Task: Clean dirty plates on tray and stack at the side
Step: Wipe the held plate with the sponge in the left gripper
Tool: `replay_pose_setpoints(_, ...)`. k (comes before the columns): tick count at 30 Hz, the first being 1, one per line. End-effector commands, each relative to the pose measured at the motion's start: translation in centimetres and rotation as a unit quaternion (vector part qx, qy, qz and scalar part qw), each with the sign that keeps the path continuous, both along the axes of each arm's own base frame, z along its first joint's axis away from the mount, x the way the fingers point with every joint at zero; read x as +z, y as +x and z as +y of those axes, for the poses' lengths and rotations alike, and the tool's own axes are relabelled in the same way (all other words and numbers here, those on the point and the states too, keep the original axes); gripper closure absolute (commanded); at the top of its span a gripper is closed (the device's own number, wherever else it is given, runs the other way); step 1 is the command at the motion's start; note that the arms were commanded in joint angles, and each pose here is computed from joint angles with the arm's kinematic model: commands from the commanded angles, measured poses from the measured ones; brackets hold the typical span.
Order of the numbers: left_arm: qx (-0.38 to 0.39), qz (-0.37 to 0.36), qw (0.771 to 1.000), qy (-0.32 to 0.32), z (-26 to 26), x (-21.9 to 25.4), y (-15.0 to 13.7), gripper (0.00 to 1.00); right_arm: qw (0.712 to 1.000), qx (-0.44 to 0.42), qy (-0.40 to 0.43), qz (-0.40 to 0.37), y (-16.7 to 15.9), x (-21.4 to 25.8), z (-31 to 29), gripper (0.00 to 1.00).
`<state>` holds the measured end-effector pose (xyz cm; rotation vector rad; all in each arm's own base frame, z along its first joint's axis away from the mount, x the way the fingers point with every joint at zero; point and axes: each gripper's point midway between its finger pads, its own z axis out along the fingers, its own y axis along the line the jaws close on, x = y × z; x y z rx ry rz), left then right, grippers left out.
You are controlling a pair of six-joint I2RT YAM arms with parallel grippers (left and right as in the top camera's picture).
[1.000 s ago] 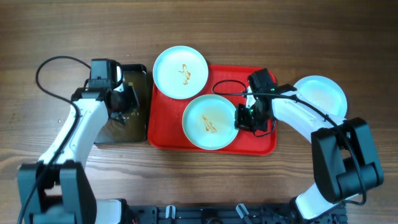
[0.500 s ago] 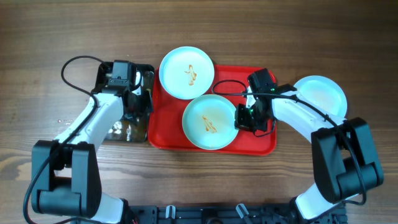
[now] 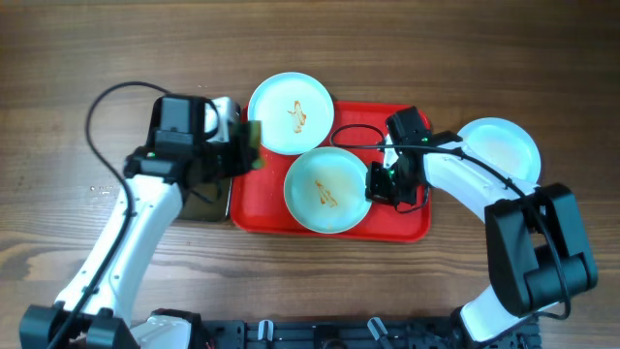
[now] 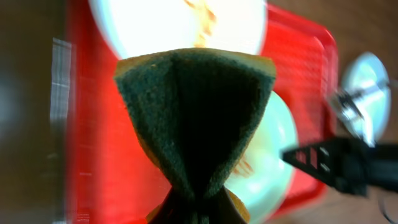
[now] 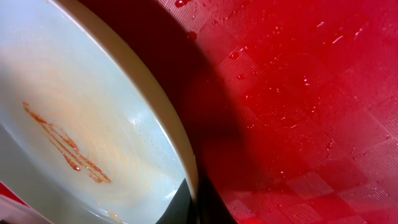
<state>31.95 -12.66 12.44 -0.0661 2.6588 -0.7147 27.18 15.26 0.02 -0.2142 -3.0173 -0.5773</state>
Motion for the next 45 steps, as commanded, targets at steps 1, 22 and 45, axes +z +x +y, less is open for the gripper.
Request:
replay_pose_setpoints(1,-0.069,0.041,0.996,-0.039,-4.6,-1.2,-2.0,0.96,1.0,-0.001,-0.018,-0.008,0.0,-0.2,-0.5,0.96)
replay_pose_setpoints(22,-0.074,0.202,0.974,-0.07,-18.3,-10.4,-7.6,0.96,1.0,-0.001,-0.018,-0.008,0.0,-0.2,-0.5,0.96)
replay_pose_setpoints(45,0.029,0.111,0.991,0.074,-6.3,-7.6,-2.7,0.96,1.0,-0.001,-0.029,-0.006,-0.1,-0.3,-0.9,0.96)
